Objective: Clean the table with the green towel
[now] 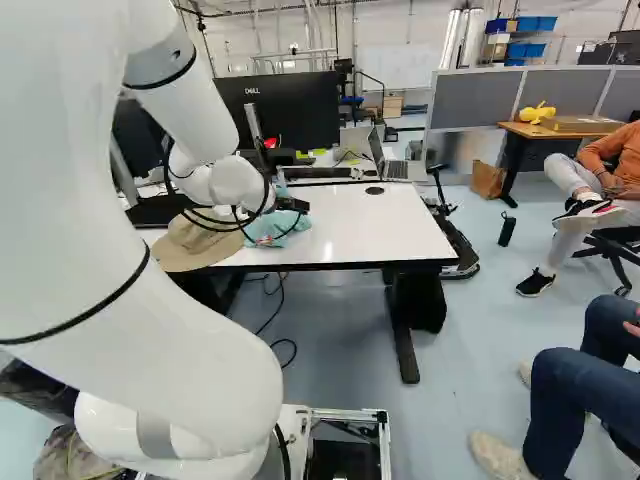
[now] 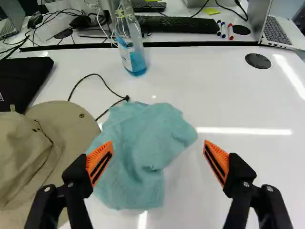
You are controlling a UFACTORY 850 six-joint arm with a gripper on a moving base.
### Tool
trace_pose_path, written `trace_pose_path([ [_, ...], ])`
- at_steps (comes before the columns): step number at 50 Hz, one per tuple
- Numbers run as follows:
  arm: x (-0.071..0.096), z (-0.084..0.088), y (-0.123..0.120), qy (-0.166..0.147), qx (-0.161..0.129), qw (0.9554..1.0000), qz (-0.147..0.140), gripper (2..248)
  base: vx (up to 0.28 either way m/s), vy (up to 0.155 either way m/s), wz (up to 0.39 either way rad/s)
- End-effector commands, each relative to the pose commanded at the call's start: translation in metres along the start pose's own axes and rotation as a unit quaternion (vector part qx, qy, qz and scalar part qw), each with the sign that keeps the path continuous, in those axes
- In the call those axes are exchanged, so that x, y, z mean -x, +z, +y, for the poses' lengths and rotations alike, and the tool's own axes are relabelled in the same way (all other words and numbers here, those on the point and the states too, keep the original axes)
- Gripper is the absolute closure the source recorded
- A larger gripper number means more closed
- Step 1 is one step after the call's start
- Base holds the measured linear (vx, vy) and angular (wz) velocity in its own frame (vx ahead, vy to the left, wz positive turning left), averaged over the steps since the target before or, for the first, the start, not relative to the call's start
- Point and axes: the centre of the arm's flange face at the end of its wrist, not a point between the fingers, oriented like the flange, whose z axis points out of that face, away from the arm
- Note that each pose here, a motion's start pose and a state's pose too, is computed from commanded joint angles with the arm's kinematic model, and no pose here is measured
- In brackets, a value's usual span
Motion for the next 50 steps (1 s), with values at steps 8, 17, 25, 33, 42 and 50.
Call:
trace_pose_path([
  [8, 0.019, 0.006, -0.009, 0.001, 0.005, 0.9997, 0.024, 3, 0.0, 0.0, 0.0],
  [17, 0.039, 0.012, -0.019, 0.003, 0.01, 0.9986, 0.051, 3, 0.0, 0.0, 0.0],
  [25, 0.056, 0.016, -0.027, 0.003, 0.014, 0.9973, 0.072, 3, 0.0, 0.0, 0.0],
  [33, 0.071, 0.019, -0.035, 0.004, 0.018, 0.9957, 0.091, 3, 0.0, 0.0, 0.0],
  [42, 0.086, 0.022, -0.043, 0.005, 0.021, 0.9938, 0.109, 3, 0.0, 0.0, 0.0],
  [50, 0.097, 0.024, -0.049, 0.005, 0.024, 0.992, 0.124, 3, 0.0, 0.0, 0.0],
])
